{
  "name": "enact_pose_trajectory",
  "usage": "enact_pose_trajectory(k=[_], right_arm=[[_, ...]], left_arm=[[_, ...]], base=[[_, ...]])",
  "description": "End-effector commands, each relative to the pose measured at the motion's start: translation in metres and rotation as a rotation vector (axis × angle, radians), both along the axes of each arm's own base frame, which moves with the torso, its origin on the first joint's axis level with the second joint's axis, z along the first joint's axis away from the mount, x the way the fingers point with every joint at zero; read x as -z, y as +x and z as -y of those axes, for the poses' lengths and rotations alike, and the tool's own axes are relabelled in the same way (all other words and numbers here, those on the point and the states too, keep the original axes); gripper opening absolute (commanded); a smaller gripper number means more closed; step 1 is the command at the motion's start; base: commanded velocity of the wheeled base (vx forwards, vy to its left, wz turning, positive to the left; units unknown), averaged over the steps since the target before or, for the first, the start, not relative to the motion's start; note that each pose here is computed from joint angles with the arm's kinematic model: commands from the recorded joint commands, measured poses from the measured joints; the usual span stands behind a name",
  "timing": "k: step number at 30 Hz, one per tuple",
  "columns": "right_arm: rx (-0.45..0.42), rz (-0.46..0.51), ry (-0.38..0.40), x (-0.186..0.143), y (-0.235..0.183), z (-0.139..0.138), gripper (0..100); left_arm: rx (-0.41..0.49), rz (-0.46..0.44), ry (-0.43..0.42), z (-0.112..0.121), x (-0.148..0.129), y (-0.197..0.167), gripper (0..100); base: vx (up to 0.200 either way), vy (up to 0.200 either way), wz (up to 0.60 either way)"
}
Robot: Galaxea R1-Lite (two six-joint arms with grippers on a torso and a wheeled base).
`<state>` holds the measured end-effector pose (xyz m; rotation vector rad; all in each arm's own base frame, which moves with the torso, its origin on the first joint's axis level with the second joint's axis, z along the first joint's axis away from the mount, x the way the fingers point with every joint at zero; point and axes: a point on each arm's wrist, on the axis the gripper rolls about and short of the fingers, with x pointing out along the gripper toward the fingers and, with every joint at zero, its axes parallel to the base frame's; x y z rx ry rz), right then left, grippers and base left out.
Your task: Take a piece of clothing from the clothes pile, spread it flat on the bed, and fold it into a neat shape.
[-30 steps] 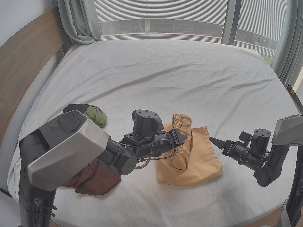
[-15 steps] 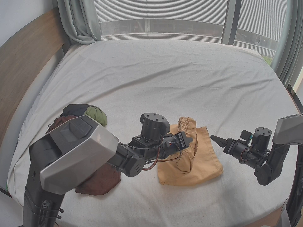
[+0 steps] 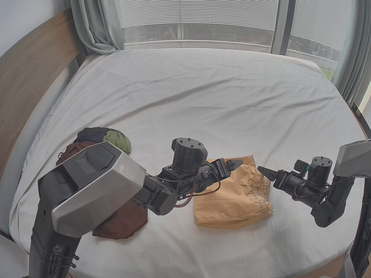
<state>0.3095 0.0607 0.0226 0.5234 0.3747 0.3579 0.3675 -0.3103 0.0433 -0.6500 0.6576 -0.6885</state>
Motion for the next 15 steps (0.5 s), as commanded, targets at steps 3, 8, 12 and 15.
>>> enact_pose_trajectory(k=[3,8,12,15], right_arm=[[-0.008,-0.014,-0.004,0.003,-0.002,-0.003,100],[-0.010,-0.021,-0.006,0.004,-0.004,-0.003,100],[-0.010,-0.021,-0.006,0.003,-0.005,-0.003,100],[-0.012,-0.027,-0.008,0.003,-0.008,-0.003,100]], left_arm=[[-0.004,0.002,0.007,-0.008,-0.009,-0.006,100],[-0.003,0.018,0.042,-0.020,-0.016,-0.012,100],[-0.023,0.036,0.070,-0.041,-0.026,-0.014,100],[-0.039,0.038,0.078,-0.053,-0.031,-0.017,100]], base=[[0.000,0.000,0.00],[0.000,0.000,0.00],[0.000,0.000,0.00],[0.000,0.000,0.00]])
